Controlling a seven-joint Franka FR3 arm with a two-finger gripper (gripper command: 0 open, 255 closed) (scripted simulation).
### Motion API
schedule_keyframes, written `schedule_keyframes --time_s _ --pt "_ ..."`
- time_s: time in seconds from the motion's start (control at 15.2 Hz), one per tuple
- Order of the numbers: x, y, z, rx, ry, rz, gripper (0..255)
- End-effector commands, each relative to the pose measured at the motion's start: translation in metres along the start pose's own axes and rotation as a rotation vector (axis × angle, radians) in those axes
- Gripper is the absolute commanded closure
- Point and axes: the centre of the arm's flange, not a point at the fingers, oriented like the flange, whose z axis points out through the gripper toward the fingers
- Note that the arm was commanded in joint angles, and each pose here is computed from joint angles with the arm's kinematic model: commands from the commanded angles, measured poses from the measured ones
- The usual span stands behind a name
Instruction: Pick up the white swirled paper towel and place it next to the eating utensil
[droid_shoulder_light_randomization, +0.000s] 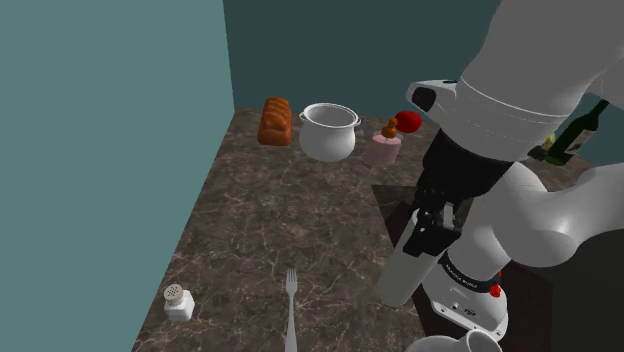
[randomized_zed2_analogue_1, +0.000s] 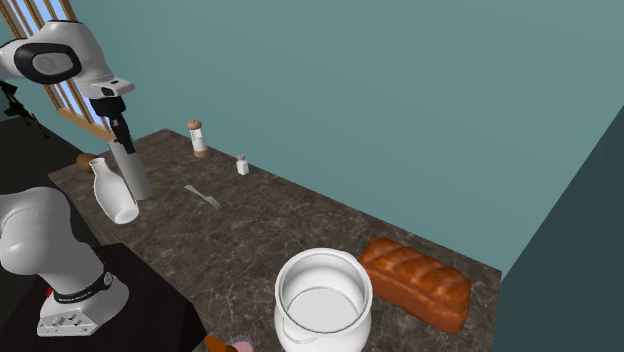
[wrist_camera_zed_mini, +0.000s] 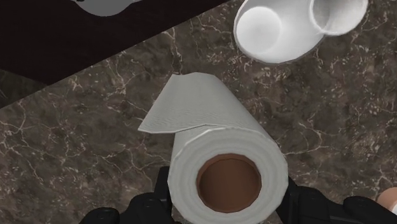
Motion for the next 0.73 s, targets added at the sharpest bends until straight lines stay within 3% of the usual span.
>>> schedule_keyframes --time_s 0.0,0.66 --pt "-0.001 -0.001 0.01 0.0 0.0 0.0 255" --pt "-0.004 -0.004 0.062 0.0 0.0 0.0 255"
